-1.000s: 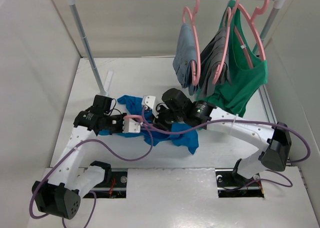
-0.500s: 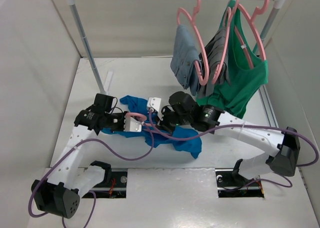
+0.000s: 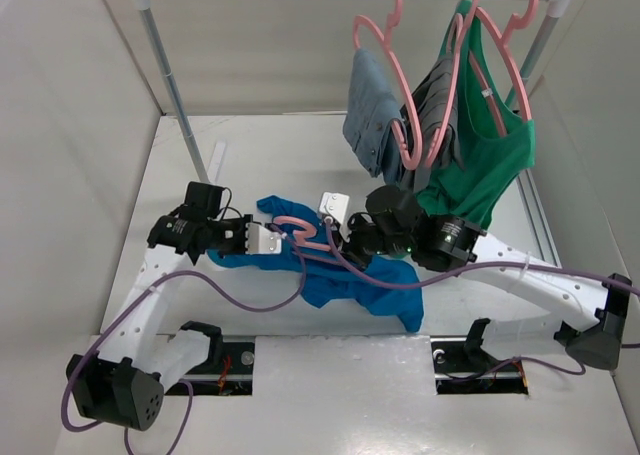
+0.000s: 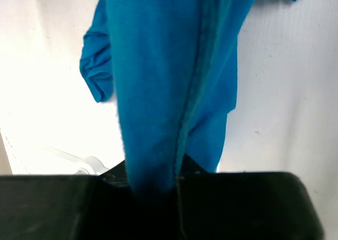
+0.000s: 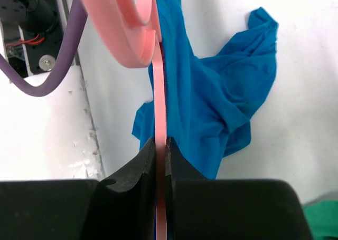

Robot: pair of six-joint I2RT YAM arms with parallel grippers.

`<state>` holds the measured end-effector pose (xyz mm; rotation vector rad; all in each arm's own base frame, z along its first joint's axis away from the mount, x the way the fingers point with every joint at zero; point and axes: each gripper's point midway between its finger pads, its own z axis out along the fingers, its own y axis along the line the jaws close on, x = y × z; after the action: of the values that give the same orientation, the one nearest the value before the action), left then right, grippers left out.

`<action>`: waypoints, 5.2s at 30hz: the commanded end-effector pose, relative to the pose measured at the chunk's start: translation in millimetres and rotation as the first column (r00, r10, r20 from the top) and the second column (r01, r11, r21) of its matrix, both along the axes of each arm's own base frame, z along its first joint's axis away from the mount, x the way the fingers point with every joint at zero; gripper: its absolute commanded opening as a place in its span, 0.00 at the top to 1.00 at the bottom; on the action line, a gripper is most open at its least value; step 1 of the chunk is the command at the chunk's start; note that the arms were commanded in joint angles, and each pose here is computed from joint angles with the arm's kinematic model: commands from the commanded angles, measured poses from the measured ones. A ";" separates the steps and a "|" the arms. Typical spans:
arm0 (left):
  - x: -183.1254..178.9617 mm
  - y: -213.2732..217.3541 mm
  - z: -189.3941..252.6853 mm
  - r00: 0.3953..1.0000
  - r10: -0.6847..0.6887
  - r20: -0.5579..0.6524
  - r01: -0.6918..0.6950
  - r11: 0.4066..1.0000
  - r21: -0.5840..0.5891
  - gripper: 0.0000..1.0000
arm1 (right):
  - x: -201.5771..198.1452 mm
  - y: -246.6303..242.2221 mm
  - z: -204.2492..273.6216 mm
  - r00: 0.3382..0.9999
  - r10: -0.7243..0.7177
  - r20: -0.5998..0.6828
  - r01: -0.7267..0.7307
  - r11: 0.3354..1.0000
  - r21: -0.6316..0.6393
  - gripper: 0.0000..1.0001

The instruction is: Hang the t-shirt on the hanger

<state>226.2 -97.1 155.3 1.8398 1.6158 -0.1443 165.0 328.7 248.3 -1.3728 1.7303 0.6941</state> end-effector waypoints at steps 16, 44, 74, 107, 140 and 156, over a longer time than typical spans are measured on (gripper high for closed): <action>14.5 31.3 19.7 0.998 0.060 -0.027 -0.059 0.998 0.036 0.76 | -24.8 -44.9 62.6 0.999 -0.027 0.035 0.024 0.996 0.091 1.00; 25.6 -14.1 184.6 0.971 0.141 0.191 -0.053 0.913 -0.404 0.33 | -38.9 -42.8 194.3 0.998 0.006 0.059 -0.021 0.963 0.269 1.00; 84.9 45.8 130.8 0.906 0.382 0.179 -0.315 0.895 -0.315 0.87 | -66.1 -94.9 119.5 0.990 -0.085 -0.110 0.101 0.983 0.154 1.00; 77.9 99.8 225.3 0.409 0.911 -0.063 -0.531 0.181 -0.828 0.00 | -3.4 -22.0 186.4 0.938 -0.311 -0.152 0.345 0.878 0.332 1.00; -57.0 -44.7 221.2 0.975 0.188 -0.116 -0.202 0.549 -0.811 0.03 | 121.5 39.6 265.1 0.623 -0.709 -0.331 0.652 0.237 0.720 1.00; 10.3 -16.4 178.0 0.865 0.439 -0.244 -0.465 0.517 -0.718 0.00 | 157.8 126.6 179.4 0.514 -0.723 -0.463 0.771 0.153 0.618 1.00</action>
<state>219.2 -122.7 341.0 0.7638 1.6016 -0.6127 324.7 460.3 358.5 0.0596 1.6902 0.5655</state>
